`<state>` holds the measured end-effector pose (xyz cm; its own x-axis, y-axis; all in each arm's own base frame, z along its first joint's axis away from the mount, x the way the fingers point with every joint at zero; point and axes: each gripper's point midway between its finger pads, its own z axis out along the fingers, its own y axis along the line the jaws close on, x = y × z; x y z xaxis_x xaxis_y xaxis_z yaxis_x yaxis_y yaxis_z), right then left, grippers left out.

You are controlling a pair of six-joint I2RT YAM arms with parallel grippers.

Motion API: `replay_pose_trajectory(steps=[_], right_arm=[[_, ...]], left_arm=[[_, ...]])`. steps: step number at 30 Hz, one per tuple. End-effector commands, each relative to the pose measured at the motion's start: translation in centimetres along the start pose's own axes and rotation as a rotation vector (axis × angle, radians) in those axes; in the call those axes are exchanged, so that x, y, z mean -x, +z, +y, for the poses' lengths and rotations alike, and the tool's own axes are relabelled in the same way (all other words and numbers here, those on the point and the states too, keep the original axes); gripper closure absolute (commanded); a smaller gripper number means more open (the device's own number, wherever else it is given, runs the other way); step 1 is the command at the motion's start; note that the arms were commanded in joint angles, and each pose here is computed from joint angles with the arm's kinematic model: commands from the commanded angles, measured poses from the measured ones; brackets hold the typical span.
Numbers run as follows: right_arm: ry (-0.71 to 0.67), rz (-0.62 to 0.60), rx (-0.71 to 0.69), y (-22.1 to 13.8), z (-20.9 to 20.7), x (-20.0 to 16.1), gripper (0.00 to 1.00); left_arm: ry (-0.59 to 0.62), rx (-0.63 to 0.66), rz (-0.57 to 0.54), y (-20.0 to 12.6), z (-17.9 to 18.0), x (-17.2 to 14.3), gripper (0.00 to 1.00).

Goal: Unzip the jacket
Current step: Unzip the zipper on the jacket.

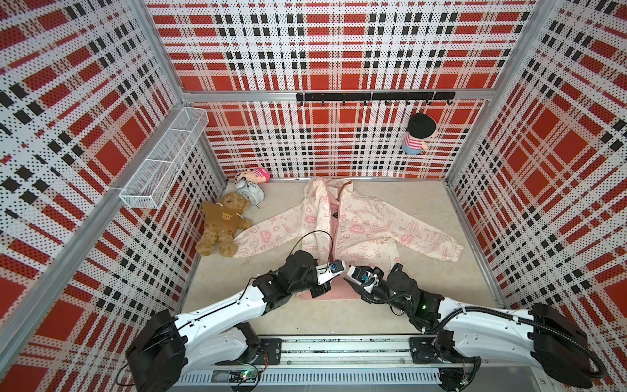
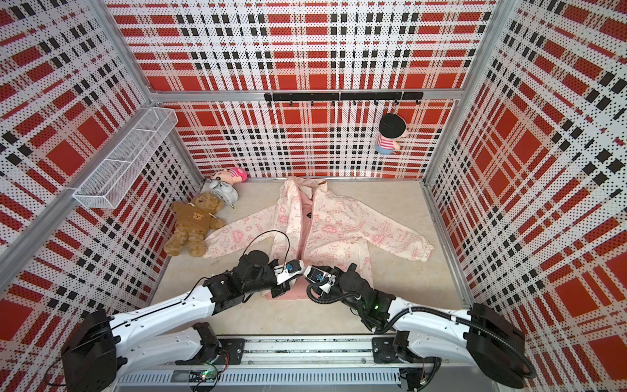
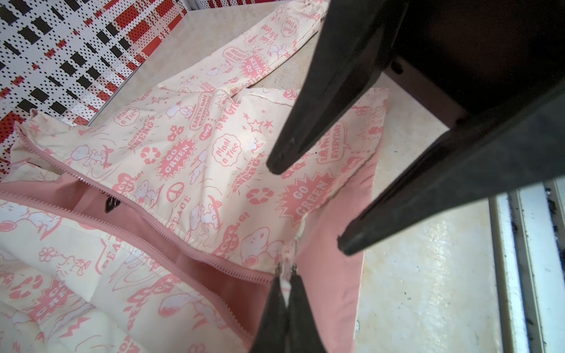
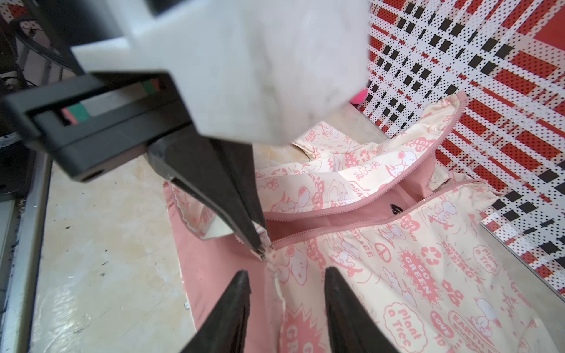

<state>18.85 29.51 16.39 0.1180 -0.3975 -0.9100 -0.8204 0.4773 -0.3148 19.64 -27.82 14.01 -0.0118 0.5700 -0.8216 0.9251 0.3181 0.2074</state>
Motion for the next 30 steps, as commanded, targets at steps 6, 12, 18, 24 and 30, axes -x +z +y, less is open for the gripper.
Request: replay_pose_trajectory(steps=[6,12,18,24,30], right_arm=[[0.004,-0.010,0.066,0.9,0.8,-0.1,0.61],[0.019,-0.011,0.054,1.5,0.1,-0.4,0.66],[0.011,-0.015,0.084,1.8,0.3,0.0,0.67],[0.008,-0.010,0.145,2.2,1.2,0.0,0.96],[0.010,0.000,0.147,2.1,1.3,-0.4,1.00]], left_arm=[[-0.010,-0.017,-0.098,-1.3,-0.4,1.9,1.00],[-0.011,-0.029,-0.104,-1.4,-0.7,1.8,1.00],[-0.009,-0.039,-0.100,-1.3,-0.9,1.7,1.00],[-0.012,-0.038,-0.099,-1.2,-0.9,1.7,1.00],[-0.009,-0.024,-0.083,-1.1,-0.8,1.1,0.87]])
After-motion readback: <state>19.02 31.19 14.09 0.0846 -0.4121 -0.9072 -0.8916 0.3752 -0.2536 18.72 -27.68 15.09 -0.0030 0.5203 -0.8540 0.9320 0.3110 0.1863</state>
